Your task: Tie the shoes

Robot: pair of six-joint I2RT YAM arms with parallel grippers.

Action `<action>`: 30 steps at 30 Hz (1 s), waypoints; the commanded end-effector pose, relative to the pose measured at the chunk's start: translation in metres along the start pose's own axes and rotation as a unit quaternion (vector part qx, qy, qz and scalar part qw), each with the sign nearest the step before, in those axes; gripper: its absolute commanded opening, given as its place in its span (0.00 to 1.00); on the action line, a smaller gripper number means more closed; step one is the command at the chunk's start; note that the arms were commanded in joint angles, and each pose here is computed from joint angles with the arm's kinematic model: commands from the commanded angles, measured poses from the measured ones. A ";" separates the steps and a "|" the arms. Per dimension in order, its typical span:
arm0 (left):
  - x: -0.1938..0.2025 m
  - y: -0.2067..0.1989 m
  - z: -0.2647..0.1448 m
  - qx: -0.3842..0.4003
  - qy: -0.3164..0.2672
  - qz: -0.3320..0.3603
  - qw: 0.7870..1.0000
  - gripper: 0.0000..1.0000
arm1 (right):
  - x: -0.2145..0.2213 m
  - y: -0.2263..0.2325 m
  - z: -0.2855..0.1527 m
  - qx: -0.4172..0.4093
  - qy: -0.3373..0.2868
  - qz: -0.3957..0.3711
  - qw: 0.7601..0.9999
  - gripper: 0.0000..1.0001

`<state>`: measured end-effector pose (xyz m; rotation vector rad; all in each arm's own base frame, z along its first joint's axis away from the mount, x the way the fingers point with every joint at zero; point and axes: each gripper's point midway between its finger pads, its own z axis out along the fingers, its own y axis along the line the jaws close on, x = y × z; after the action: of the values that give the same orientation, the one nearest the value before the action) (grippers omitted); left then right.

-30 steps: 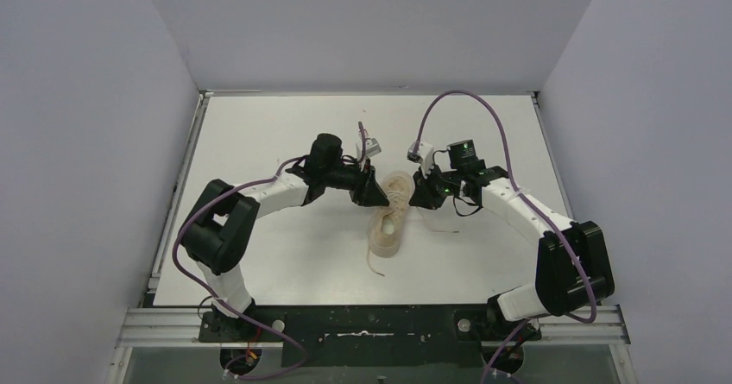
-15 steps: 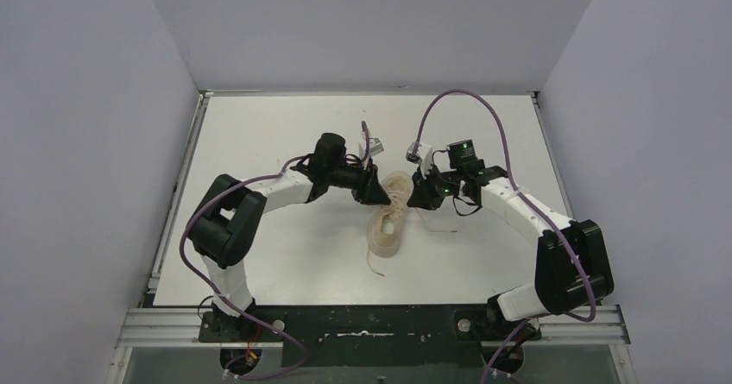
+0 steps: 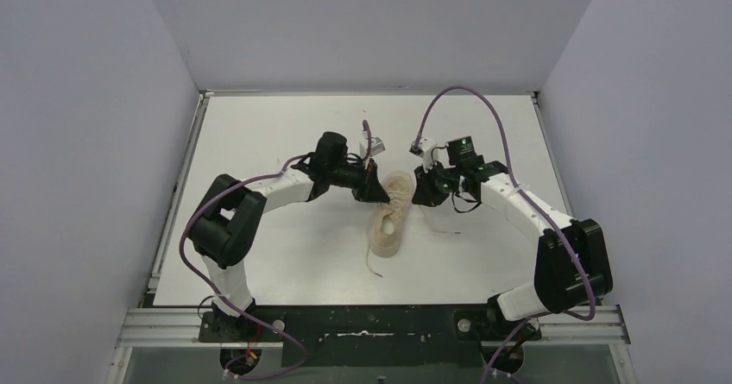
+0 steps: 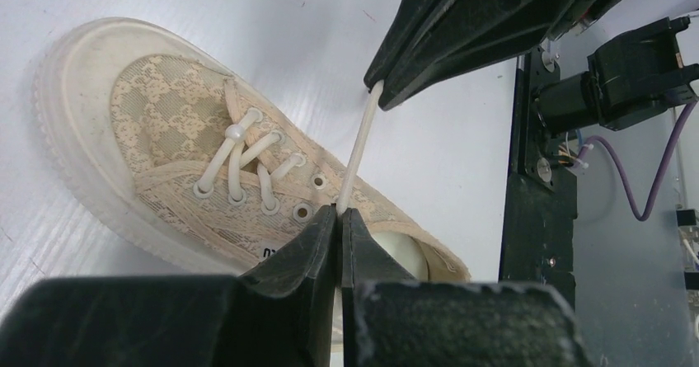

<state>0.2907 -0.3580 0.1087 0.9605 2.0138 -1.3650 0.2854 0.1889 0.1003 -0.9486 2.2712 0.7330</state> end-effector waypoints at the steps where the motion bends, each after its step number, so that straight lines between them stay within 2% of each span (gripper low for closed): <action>1: -0.023 -0.011 -0.001 0.011 -0.017 0.011 1.000 0.00 | -0.028 -0.011 -0.019 0.067 -0.016 0.064 0.996 0.00; 4: -0.025 -0.010 -0.002 -0.003 -0.021 -0.002 1.000 0.00 | -0.024 -0.021 -0.030 0.125 -0.001 0.163 0.979 0.00; 5: -0.026 -0.008 -0.002 -0.009 -0.023 -0.011 1.000 0.00 | -0.020 -0.026 -0.035 0.146 0.008 0.199 0.969 0.04; 7: -0.028 -0.010 -0.002 -0.010 -0.029 -0.024 0.999 0.00 | -0.010 -0.028 -0.038 0.158 0.032 0.260 0.952 0.17; 8: -0.028 -0.010 0.000 -0.014 -0.032 -0.030 0.999 0.00 | -0.002 -0.027 -0.040 0.165 0.051 0.284 0.943 0.32; 10: -0.028 -0.008 0.001 -0.026 -0.038 -0.042 0.998 0.00 | 0.004 -0.025 -0.044 0.178 0.074 0.319 0.928 0.42; 12: -0.028 -0.005 0.002 -0.038 -0.043 -0.056 0.997 0.00 | 0.016 -0.028 -0.053 0.204 0.100 0.372 0.900 0.51; 15: -0.029 -0.004 0.002 -0.045 -0.047 -0.070 0.995 0.00 | 0.036 -0.029 -0.059 0.207 0.124 0.474 0.847 0.53; 19: -0.029 -0.004 0.002 -0.053 -0.044 -0.074 0.995 0.00 | 0.041 -0.024 -0.042 0.192 0.096 0.602 0.769 0.57; 23: -0.027 -0.007 0.004 -0.051 -0.040 -0.075 0.995 0.00 | 0.061 -0.033 -0.034 0.269 0.095 0.709 0.645 0.62; 26: -0.027 -0.009 0.004 -0.054 -0.042 -0.072 0.995 0.00 | 0.057 -0.039 -0.029 0.317 0.071 0.724 0.608 0.66; 30: -0.026 -0.011 0.002 -0.054 -0.043 -0.068 0.995 0.00 | 0.072 -0.039 -0.022 0.369 0.045 0.756 0.539 0.67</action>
<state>0.2965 -0.3662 0.1046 0.6937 2.1950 -1.3276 0.2592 0.1257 0.0608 1.3294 2.8329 0.2483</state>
